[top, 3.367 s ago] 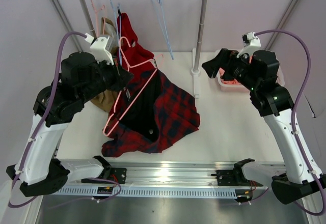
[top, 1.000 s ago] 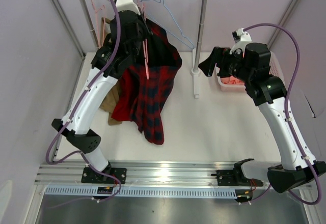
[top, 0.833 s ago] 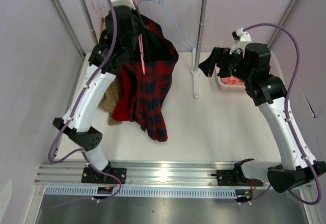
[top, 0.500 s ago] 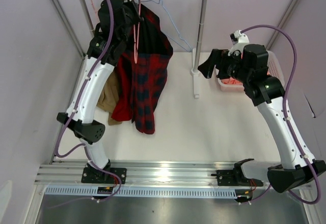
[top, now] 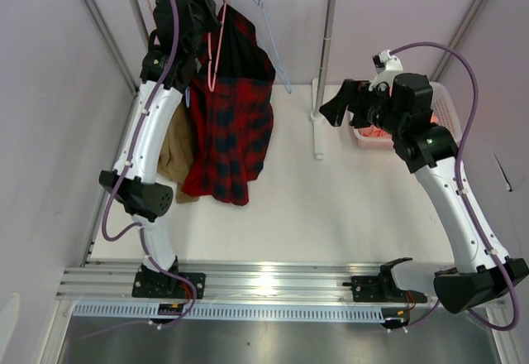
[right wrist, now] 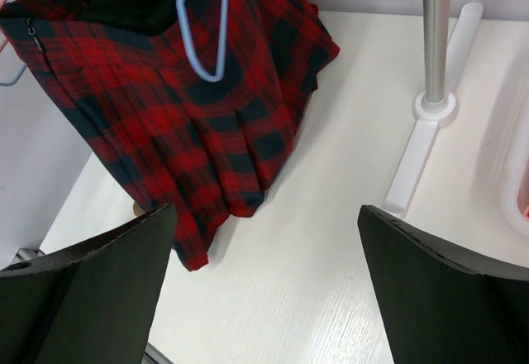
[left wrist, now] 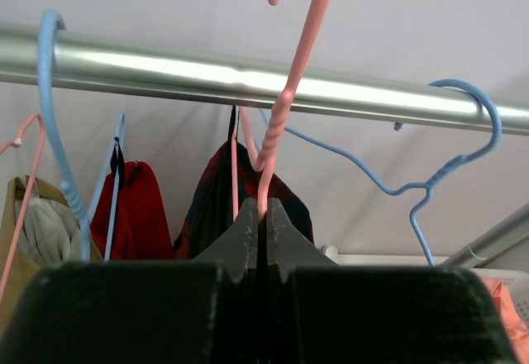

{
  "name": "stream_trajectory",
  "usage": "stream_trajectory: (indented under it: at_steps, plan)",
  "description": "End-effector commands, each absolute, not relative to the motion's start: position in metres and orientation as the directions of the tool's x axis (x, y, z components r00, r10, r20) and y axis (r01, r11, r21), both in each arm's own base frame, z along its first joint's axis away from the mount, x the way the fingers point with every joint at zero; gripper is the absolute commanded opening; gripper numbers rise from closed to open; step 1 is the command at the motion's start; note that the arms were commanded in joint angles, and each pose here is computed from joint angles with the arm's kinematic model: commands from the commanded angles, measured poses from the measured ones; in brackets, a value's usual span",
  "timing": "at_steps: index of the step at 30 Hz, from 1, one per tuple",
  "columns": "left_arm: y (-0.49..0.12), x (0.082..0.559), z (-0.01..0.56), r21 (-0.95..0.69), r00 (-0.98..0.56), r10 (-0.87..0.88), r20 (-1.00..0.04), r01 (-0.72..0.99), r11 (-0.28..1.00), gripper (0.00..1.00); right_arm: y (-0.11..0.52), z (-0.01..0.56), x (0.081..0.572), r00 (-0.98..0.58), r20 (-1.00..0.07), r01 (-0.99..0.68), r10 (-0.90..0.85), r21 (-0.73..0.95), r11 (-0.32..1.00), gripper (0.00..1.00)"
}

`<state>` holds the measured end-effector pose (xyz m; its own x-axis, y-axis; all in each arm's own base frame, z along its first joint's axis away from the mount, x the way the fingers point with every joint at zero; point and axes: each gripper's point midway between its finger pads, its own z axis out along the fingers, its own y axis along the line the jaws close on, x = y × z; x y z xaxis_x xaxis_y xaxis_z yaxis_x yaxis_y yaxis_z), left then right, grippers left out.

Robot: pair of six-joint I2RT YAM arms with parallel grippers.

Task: Place the skirt on the hanger

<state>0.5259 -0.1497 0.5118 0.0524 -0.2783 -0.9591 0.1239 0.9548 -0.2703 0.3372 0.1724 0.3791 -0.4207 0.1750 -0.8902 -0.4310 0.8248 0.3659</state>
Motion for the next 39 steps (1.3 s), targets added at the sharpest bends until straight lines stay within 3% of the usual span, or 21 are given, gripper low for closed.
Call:
stream_trajectory:
  at_steps: [1, 15, 39]
  plan:
    - [-0.14, 0.514, 0.577, -0.32, 0.226, -0.361, -0.905, 0.2, 0.926, 0.0, 0.174, 0.389, 0.341, -0.381, -0.902, -0.453, 0.203, 0.374, 0.81, 0.99]
    - [-0.144, 0.547, 0.526, -0.327, 0.11, -0.355, -0.928, 0.212, 0.921, 0.0, 0.179, 0.378, 0.351, -0.388, -0.9, -0.455, 0.199, 0.375, 0.808, 0.99]
    - [-0.155, 0.551, 0.476, -0.306, -0.039, -0.305, -0.952, 0.219, 0.926, 0.02, 0.17, 0.372, 0.347, -0.393, -0.9, -0.433, 0.188, 0.362, 0.825, 0.99]
